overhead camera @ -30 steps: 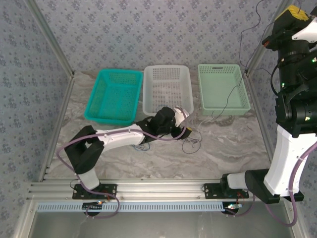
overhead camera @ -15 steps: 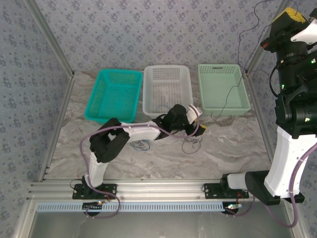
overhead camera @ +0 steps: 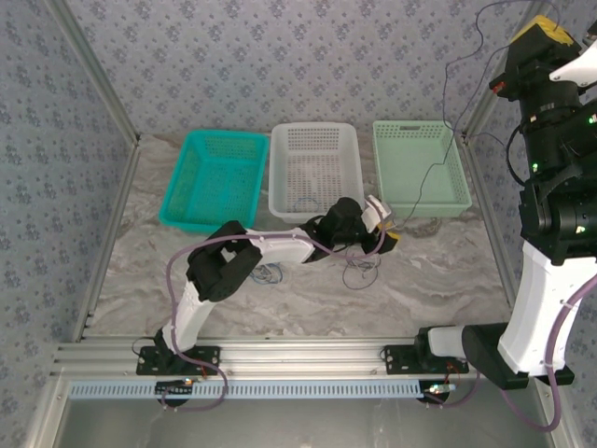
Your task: Untangle the cables
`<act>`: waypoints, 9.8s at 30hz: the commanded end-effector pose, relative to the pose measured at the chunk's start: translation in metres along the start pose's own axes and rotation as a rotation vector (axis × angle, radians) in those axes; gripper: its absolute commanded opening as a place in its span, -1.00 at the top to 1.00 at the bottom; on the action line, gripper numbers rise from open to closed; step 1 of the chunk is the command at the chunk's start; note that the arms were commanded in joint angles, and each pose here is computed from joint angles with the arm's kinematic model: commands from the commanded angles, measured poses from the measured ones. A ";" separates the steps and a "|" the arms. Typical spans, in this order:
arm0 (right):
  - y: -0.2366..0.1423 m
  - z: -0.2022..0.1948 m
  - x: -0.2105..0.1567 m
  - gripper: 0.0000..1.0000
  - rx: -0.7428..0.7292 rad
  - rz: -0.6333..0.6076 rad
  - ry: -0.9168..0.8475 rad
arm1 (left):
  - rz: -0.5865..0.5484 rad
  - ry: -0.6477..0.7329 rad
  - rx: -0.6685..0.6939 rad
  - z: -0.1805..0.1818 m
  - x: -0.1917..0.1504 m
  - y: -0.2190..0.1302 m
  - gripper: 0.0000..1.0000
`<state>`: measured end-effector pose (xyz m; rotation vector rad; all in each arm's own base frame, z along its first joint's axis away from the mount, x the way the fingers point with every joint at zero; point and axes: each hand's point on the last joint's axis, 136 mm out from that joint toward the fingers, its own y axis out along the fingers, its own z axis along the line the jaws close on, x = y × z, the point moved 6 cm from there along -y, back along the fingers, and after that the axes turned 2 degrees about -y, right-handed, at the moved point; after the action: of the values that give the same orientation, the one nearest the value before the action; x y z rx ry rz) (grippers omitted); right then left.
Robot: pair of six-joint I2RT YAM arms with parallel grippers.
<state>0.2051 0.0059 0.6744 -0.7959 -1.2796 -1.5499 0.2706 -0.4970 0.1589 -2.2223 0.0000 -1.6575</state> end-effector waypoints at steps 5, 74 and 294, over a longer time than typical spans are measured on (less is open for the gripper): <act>-0.007 0.002 0.006 1.00 0.015 -0.016 0.031 | 0.003 -0.006 0.028 0.003 0.001 0.009 0.85; 0.131 -0.131 -0.258 1.00 -0.215 0.613 0.022 | 0.258 -0.193 0.181 0.011 -0.040 -0.071 1.00; 0.028 0.276 -0.636 -0.63 0.577 1.537 0.250 | -0.386 -0.520 0.952 0.007 -0.026 -0.417 -0.99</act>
<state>0.4412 0.4470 0.1886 -0.6699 -0.5142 -0.0688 0.1772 -0.1050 0.2341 -1.8352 -1.0740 -0.8444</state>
